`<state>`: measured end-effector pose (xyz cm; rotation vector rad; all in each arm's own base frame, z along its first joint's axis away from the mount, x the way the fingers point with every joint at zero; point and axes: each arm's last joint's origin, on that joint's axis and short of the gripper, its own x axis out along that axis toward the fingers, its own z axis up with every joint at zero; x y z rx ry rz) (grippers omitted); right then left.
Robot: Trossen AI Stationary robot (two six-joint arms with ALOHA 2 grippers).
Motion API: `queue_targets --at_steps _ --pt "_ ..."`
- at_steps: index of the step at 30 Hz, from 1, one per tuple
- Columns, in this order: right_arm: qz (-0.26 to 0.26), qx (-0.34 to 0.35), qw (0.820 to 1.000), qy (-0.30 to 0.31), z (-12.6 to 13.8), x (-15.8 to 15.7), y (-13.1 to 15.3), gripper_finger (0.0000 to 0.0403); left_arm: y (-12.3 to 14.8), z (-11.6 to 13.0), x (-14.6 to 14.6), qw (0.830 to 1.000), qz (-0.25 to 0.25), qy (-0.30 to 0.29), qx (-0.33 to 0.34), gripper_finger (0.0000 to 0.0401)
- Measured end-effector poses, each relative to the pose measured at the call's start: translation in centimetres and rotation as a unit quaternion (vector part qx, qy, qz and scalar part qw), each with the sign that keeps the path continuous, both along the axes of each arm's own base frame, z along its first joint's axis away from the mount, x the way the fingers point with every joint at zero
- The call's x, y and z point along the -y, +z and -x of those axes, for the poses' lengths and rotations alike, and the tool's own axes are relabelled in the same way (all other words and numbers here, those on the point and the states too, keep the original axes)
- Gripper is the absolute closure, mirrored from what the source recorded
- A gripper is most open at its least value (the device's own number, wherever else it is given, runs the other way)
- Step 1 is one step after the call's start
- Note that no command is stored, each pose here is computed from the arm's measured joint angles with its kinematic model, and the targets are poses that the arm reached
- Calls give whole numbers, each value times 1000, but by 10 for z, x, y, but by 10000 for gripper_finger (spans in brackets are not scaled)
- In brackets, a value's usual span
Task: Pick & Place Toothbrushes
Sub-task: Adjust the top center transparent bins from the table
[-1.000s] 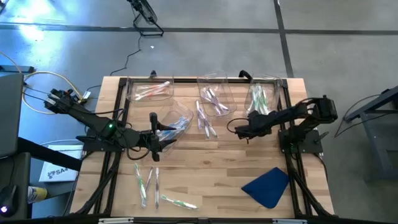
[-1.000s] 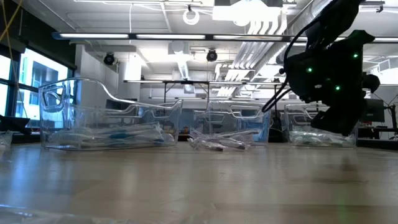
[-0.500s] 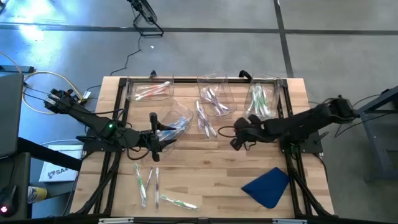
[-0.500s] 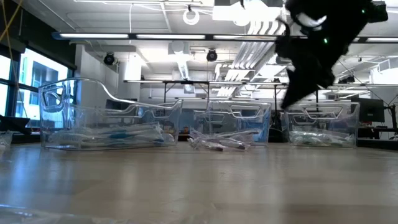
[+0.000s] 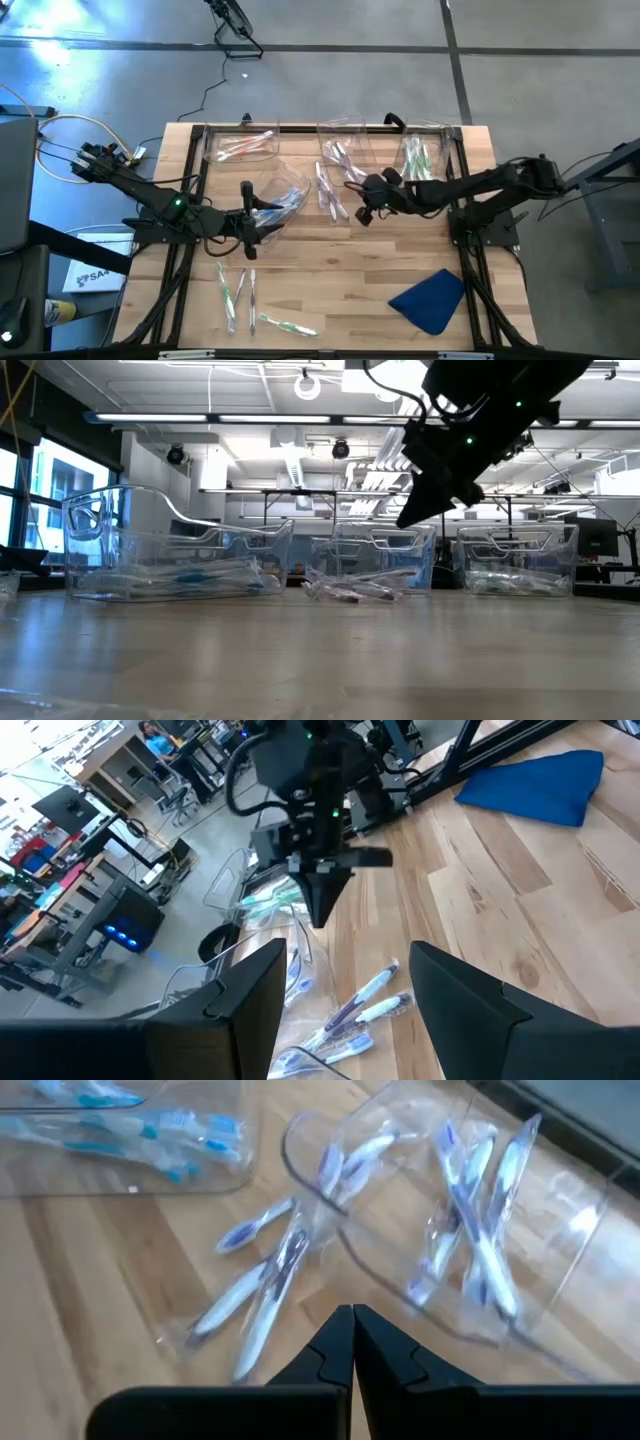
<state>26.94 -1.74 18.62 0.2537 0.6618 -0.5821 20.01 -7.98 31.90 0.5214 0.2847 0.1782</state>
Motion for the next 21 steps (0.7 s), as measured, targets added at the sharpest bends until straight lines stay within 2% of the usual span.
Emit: queue_targets --at_steps 7,15,21 --pt "-8 -23 1000 -6 -4 22 -12 399 0 0 0 1000 0 0 0 195" --pt "34 -29 997 -70 -2 39 -13 400 0 0 0 1000 2 0 1 195" --pt "25 -51 993 -101 4 41 -17 400 0 0 0 1000 2 1 0 195"
